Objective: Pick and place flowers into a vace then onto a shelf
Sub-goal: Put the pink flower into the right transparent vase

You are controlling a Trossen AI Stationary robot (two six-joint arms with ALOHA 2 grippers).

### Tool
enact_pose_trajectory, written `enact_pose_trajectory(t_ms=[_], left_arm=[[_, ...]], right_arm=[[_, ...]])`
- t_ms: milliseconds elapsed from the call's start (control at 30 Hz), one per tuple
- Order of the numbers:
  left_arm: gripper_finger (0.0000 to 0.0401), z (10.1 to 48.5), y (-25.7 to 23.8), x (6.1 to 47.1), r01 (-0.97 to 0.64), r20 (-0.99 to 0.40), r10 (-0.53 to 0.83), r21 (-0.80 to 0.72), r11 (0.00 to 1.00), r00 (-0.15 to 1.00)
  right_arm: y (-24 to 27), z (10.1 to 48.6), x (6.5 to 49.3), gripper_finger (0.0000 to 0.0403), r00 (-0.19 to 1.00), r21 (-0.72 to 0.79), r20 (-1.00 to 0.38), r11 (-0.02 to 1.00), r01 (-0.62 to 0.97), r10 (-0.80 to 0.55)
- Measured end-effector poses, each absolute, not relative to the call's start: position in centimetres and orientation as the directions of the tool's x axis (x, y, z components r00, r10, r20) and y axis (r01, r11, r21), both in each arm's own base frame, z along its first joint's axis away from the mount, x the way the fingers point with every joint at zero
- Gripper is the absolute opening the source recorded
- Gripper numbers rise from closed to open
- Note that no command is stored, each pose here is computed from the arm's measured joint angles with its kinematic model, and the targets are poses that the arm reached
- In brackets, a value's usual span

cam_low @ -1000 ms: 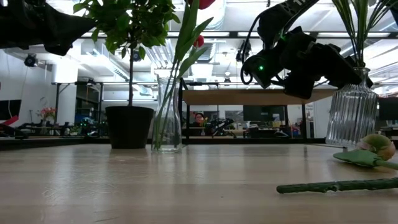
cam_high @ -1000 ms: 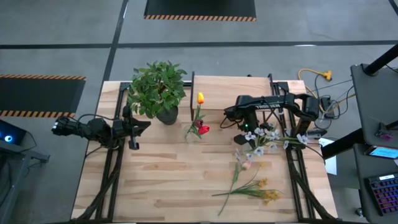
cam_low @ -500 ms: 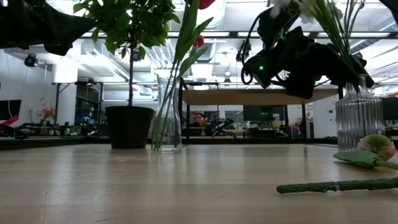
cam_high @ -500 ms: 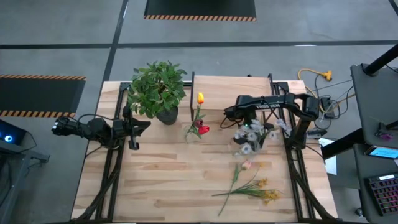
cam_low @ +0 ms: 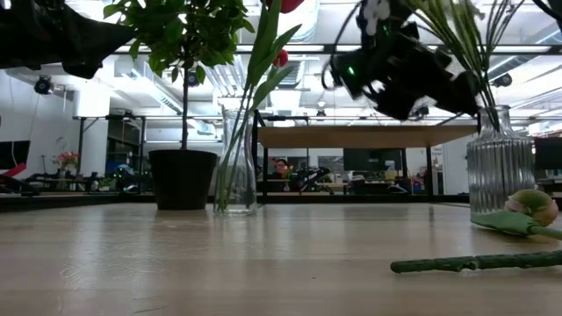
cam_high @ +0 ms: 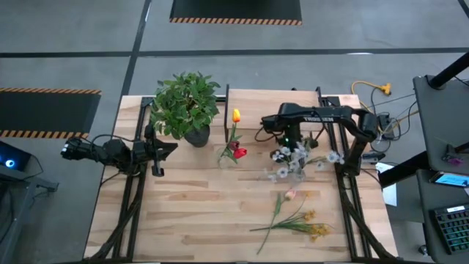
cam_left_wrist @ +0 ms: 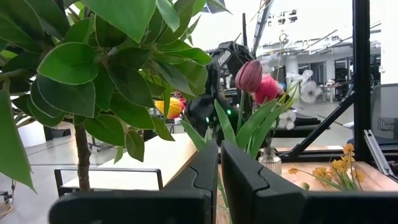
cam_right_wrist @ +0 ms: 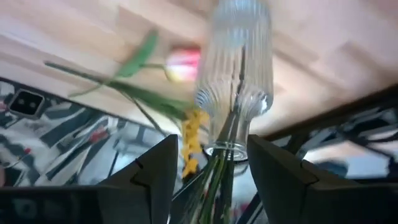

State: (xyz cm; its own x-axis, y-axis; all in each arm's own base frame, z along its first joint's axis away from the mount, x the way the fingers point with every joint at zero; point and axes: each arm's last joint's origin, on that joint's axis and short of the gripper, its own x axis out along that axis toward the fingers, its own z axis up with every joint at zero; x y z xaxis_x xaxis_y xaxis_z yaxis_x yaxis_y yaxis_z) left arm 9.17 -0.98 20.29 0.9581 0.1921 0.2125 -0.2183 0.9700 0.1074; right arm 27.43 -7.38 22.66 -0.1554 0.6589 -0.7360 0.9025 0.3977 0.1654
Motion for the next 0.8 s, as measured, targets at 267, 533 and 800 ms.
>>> enact_pose_trajectory(t_ms=[267, 533, 800], left_arm=[[0.0004, 20.3, -1.0, 9.2, -0.218, 0.212, 0.192, 0.108, 0.970, 0.958], [0.0004, 20.3, -1.0, 9.2, -0.218, 0.212, 0.192, 0.108, 0.970, 0.958], [0.0004, 20.3, -1.0, 9.2, -0.218, 0.212, 0.192, 0.108, 0.970, 0.958]], right_arm=[[-8.5, 27.9, 29.5, 0.0172, -0.037, 0.228, -0.881, 0.491, 0.841, 0.472], [-8.5, 36.5, 29.1, 0.0166, 0.201, 0.262, -0.965, 0.608, 0.749, 0.168], [-2.9, 44.4, 25.2, 0.0166, 0.426, 0.162, -0.886, 0.736, 0.657, -0.186]])
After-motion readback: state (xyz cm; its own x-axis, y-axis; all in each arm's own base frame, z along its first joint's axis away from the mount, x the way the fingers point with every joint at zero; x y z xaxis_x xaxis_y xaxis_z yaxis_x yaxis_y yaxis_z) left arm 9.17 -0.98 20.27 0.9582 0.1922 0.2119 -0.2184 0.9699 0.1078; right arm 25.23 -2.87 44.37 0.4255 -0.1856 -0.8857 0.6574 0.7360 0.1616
